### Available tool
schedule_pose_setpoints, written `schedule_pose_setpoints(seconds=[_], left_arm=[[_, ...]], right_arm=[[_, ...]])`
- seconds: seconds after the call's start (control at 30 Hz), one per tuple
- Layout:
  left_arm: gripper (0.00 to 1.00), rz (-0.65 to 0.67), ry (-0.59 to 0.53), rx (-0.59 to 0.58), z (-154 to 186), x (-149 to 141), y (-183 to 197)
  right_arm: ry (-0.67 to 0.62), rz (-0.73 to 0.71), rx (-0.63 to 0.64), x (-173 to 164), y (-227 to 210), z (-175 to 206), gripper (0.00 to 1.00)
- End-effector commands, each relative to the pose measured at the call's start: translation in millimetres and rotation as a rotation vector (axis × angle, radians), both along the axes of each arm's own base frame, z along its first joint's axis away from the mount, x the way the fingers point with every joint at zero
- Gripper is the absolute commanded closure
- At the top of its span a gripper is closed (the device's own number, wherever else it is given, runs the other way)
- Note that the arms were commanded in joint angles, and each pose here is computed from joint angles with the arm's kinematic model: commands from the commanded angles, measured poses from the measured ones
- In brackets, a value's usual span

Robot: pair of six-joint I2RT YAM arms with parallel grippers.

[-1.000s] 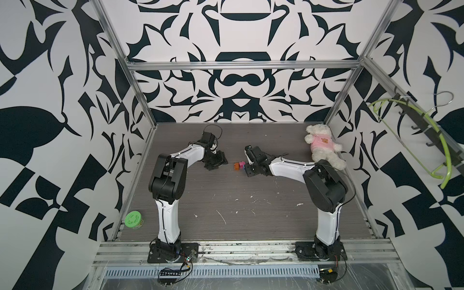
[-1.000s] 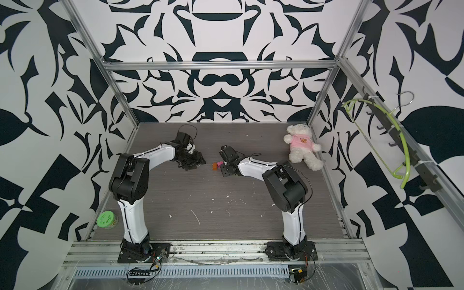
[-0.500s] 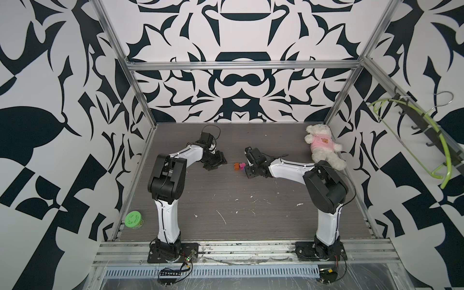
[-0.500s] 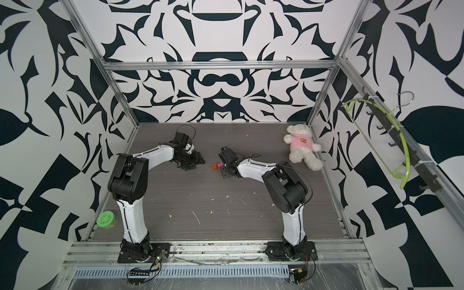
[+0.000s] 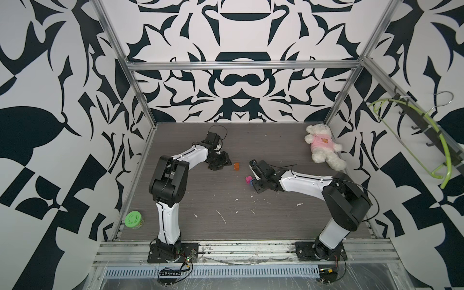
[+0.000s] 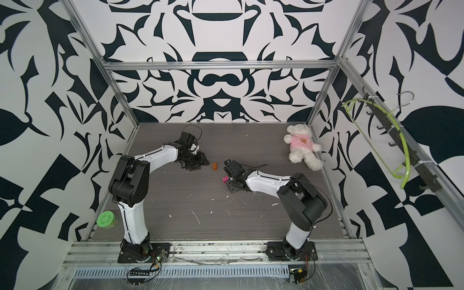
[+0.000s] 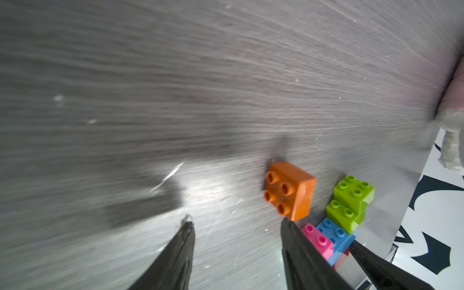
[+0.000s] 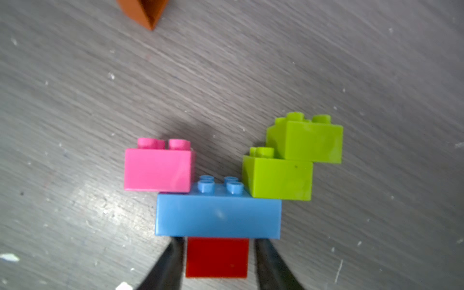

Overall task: Assemble the letter v with lego
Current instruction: Adjust the lego brick at the center of the board, then move the lego brick at the center of the board.

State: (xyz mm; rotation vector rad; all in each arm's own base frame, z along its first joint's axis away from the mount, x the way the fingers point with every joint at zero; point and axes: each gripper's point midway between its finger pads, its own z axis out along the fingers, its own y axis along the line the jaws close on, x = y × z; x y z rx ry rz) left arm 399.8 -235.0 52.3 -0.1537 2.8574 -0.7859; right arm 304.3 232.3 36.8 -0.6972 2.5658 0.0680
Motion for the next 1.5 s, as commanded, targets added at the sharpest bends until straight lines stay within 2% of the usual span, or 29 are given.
schedule_pose_setpoints(seconds=[0.0, 0.1, 0.2, 0.6, 0.93, 1.03, 1.13, 1.47], left_arm=[[0.42, 0.008, 0.052, 0.036, -11, 2, 3], [0.42, -0.016, 0.067, 0.060, -16, 3, -2], [0.44, -0.046, 0.092, 0.075, -23, 3, -12], [0.45, -0.099, 0.105, 0.051, -25, 6, -34], [0.46, -0.138, 0.117, 0.040, -25, -19, -44], [0.47, -0.138, 0.126, 0.040, -25, -25, -46], [0.47, -0.130, 0.127, 0.033, -24, -33, -47], [0.46, -0.036, 0.148, 0.001, -26, -52, -52]], right_arm=[[-0.049, 0.019, -0.031, 7, -6, 16, 0.38], [-0.055, 0.019, -0.009, 9, -7, 22, 0.30], [-0.058, 0.017, 0.035, 9, -6, 28, 0.27], [-0.108, -0.023, 0.061, 7, -27, 45, 0.25], [-0.105, -0.034, 0.094, 6, -28, 45, 0.24], [-0.099, -0.040, 0.112, 5, -26, 43, 0.16], [-0.087, -0.027, 0.126, 0, -23, 38, 0.00], [-0.095, -0.054, 0.097, 2, -26, 29, 0.00]])
